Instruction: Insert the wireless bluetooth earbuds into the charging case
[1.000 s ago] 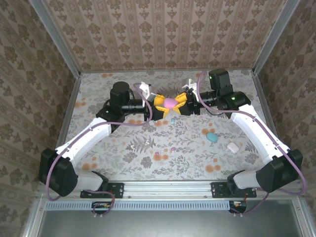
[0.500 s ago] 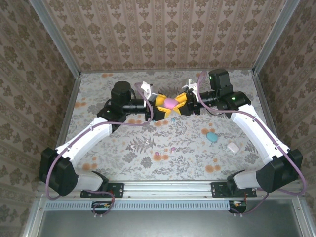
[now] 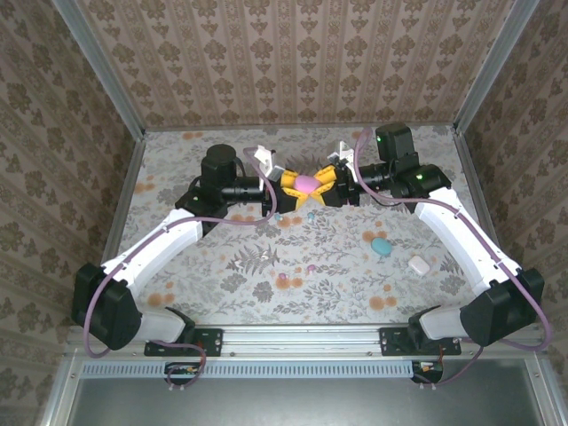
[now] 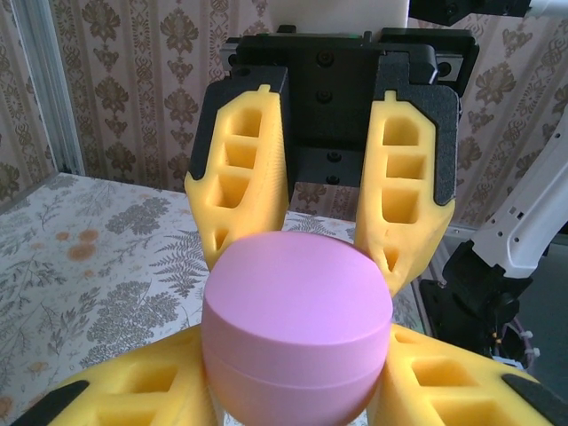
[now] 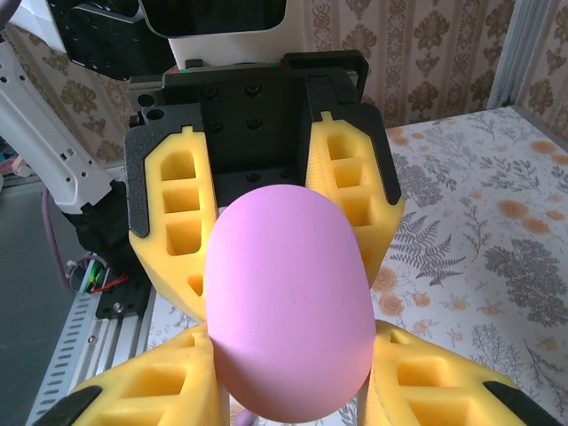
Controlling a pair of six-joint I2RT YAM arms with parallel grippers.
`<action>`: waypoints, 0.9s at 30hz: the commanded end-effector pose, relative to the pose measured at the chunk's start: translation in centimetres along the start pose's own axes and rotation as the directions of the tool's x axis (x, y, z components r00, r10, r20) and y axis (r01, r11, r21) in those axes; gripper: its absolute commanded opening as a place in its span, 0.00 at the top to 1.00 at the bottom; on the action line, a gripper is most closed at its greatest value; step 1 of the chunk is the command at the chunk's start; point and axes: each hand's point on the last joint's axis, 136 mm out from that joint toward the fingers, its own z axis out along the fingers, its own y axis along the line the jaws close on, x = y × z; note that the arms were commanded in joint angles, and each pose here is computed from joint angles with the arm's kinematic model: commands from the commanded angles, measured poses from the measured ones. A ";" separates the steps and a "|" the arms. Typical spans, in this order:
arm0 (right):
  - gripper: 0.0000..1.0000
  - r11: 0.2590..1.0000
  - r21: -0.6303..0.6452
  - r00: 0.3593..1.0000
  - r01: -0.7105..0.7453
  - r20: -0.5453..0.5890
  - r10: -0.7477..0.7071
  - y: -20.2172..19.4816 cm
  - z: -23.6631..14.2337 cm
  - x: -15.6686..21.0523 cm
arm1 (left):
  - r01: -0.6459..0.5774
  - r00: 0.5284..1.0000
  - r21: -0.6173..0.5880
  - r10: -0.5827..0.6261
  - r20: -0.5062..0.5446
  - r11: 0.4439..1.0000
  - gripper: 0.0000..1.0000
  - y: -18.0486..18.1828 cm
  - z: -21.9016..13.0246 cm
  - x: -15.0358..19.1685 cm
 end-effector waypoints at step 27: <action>0.36 0.841 0.048 0.842 -0.538 0.077 0.534 -2.4 -0.2 -1.7 | 0.030 0.952 -0.226 0.041 0.305 0.974 0.67 2.9 -1.8 -3.5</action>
